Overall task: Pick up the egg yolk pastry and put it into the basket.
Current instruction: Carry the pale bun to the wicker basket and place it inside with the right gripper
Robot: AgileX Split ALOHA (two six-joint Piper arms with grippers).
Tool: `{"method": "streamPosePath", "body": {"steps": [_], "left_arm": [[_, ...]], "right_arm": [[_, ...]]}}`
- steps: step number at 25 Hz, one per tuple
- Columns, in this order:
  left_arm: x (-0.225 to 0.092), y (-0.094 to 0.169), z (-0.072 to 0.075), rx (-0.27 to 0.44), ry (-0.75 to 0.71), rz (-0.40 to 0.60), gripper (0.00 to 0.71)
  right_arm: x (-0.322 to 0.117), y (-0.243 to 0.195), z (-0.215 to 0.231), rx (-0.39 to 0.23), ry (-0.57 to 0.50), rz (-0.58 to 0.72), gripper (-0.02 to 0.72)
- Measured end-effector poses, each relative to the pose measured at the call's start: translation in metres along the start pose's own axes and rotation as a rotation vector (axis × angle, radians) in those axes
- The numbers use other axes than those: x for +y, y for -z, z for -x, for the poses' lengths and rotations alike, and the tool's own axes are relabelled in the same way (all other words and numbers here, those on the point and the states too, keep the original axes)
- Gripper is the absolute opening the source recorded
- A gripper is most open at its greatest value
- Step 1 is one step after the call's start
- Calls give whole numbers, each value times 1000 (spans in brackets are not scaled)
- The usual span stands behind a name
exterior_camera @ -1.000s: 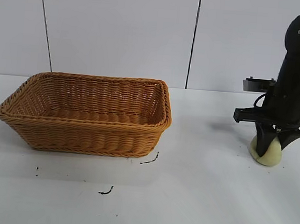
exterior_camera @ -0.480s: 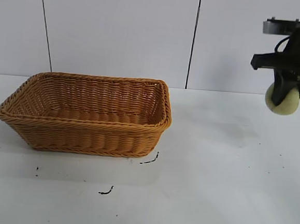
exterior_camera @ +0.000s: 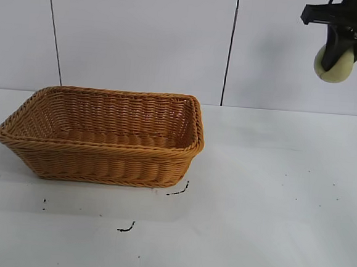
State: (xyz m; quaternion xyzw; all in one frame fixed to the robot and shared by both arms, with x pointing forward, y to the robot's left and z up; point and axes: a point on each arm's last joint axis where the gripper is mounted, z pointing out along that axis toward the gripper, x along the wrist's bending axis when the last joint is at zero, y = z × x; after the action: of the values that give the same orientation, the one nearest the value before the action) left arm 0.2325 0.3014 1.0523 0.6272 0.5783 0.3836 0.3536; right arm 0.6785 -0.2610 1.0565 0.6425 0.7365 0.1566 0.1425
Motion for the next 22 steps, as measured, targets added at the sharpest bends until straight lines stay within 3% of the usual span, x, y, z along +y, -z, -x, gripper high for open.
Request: {"method": "streamPosePath", "body": {"steps": [9,22], "left_arm": [[0,0,0,0,0,0,697],[0,0,0,0,0,0,697]], "right_arm": [[18,-6,-88,76,183,35,172],[-7,-28,-225,198,440,91,174]]}}
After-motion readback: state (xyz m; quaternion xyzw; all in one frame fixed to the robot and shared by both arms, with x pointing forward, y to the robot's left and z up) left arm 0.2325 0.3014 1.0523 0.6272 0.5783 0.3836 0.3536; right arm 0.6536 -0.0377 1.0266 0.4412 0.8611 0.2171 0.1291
